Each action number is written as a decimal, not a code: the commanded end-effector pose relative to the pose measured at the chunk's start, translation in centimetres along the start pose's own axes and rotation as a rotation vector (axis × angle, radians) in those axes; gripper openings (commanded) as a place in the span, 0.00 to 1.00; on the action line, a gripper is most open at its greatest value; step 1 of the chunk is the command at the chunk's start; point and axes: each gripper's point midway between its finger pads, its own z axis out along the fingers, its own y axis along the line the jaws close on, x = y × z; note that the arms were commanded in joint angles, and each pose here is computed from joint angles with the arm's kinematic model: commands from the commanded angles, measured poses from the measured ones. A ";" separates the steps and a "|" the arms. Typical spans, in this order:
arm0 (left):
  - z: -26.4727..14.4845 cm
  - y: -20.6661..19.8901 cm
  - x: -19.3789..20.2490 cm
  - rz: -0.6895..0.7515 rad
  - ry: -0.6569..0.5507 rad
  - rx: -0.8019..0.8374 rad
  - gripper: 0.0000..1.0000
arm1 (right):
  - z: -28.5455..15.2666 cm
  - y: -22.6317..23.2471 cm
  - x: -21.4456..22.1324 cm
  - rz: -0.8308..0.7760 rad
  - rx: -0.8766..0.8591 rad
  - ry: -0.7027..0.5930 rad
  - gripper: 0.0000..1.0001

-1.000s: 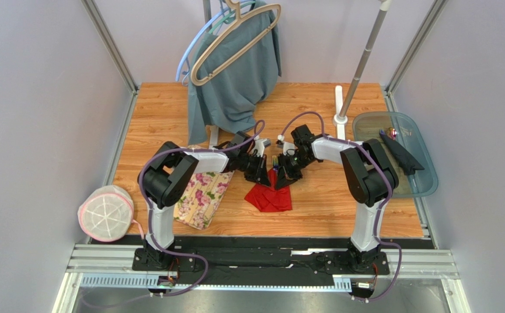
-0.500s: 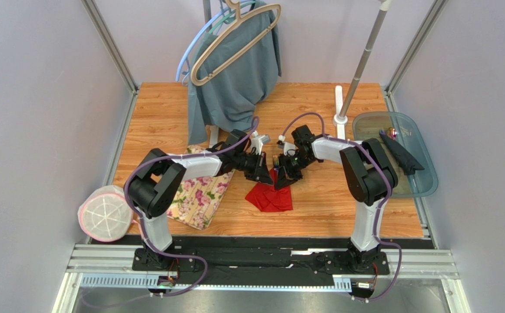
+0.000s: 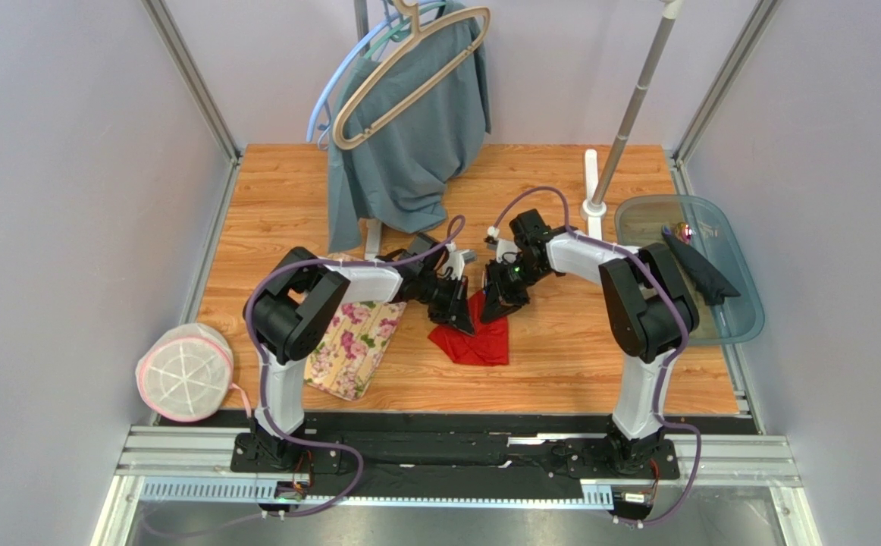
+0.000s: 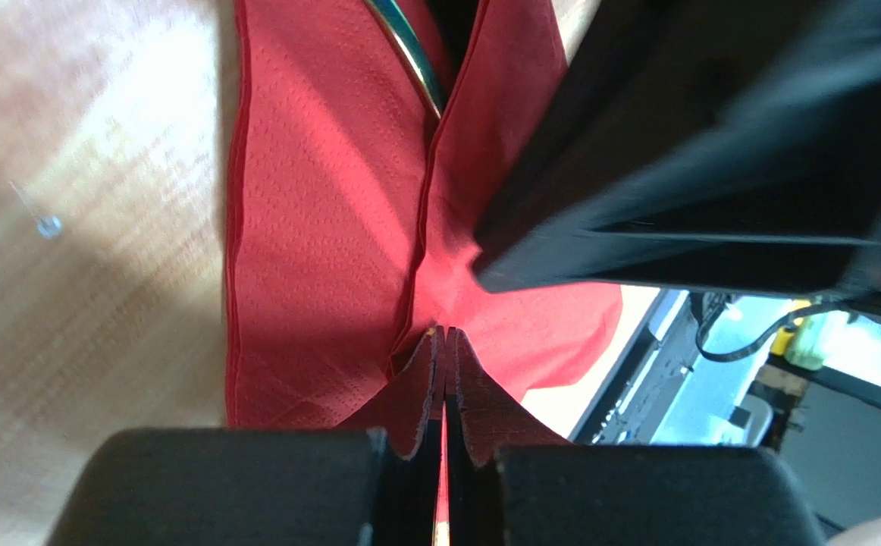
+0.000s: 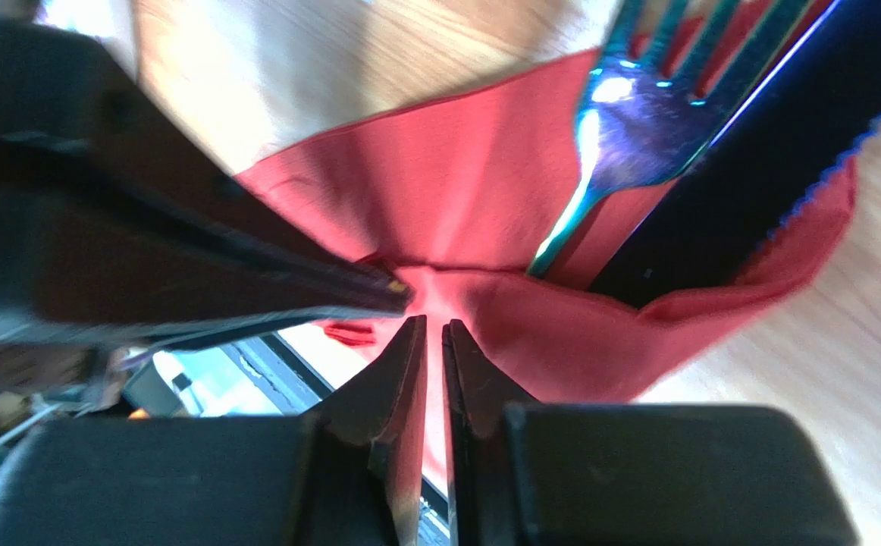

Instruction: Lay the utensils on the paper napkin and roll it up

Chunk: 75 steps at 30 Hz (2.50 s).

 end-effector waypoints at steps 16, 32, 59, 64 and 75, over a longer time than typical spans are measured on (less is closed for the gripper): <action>-0.1 3.1 -0.1 0.031 0.011 -0.137 0.00 | -0.9 -0.4 -2.0 -0.098 0.156 -0.054 0.11; -3.9 -4.2 -2.5 0.093 -0.167 0.164 0.13 | 2.8 -4.9 0.7 -0.001 0.183 0.029 0.05; 2.5 3.4 0.9 -0.152 -0.033 -0.067 0.00 | -2.8 0.4 -5.1 -0.044 0.105 -0.143 0.17; 2.3 2.9 0.2 -0.122 -0.045 -0.061 0.00 | -3.3 0.3 -4.0 -0.050 0.139 -0.140 0.17; 2.3 2.9 0.3 -0.119 -0.043 -0.059 0.00 | 0.5 -1.4 -2.3 -0.031 0.143 -0.058 0.13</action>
